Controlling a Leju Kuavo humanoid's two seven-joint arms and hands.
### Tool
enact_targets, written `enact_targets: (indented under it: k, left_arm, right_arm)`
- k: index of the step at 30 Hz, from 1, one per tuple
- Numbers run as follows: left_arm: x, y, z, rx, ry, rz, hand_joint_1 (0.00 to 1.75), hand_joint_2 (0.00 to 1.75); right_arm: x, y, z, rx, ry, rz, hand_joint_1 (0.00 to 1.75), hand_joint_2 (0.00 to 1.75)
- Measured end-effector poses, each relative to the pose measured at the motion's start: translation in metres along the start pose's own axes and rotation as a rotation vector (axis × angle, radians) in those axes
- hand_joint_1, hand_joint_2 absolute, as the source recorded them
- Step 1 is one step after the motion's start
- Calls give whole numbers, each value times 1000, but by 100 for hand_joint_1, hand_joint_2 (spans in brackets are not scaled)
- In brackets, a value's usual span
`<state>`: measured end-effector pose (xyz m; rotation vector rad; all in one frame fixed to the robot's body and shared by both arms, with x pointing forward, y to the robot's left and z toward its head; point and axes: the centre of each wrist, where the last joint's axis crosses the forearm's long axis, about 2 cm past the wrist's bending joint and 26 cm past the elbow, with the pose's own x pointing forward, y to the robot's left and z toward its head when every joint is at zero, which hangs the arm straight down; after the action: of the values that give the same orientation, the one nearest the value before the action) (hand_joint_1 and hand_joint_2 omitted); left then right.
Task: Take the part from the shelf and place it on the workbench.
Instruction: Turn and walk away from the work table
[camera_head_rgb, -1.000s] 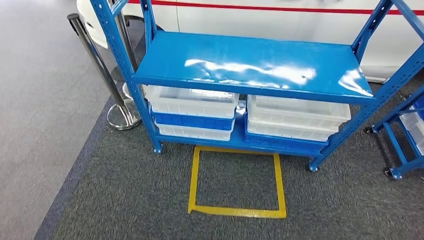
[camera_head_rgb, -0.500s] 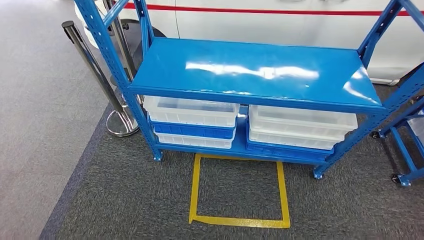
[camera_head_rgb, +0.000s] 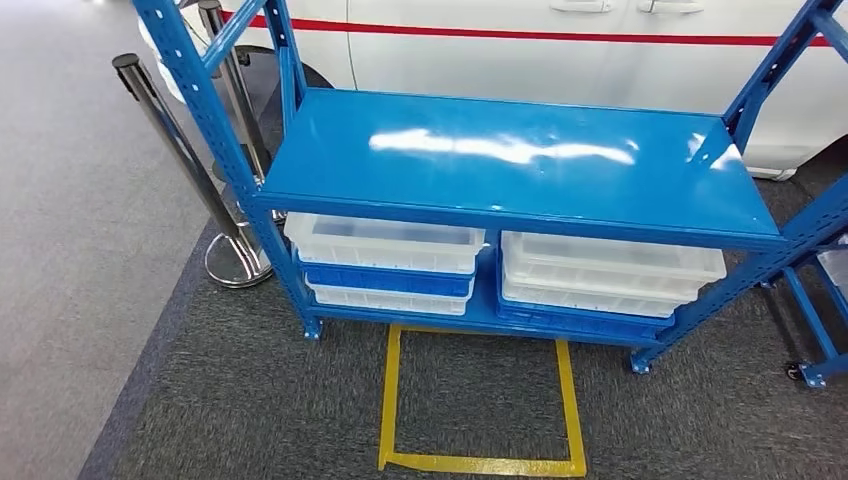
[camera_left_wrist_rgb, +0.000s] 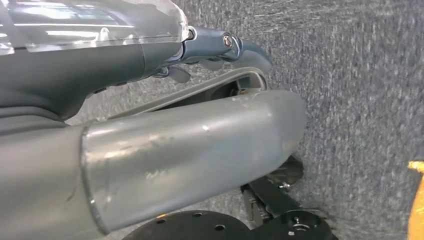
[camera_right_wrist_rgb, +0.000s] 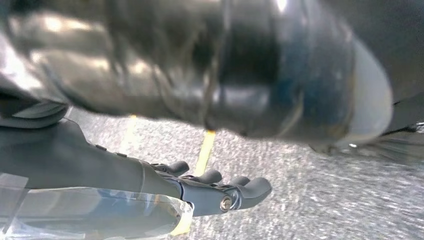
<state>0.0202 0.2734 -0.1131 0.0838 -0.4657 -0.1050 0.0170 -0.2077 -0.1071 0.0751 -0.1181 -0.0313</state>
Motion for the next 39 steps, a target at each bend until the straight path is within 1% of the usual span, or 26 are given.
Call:
enact_targets:
  k: [7,13,17,29,39]
  left_arm:
    - [4,1,-2,14,-6,-4,0,0]
    - [4,1,-2,15,-9,-5,0,0]
    - [8,2,-3,16,-21,-5,0,0]
    - [4,0,-2,11,-15,-4,0,0]
    - [6,-1,-2,7,-18,-6,0,0]
  right_arm:
    - [0,1,0,-2,1,-10,0,0]
    - [-1,2,0,-2,4,-10,0,0]
    - [-2,2,0,-3,5,1,0,0]
    - [-2,2,0,-5,5,3,0,0]
    - [-2,2,0,-4,4,9,0,0]
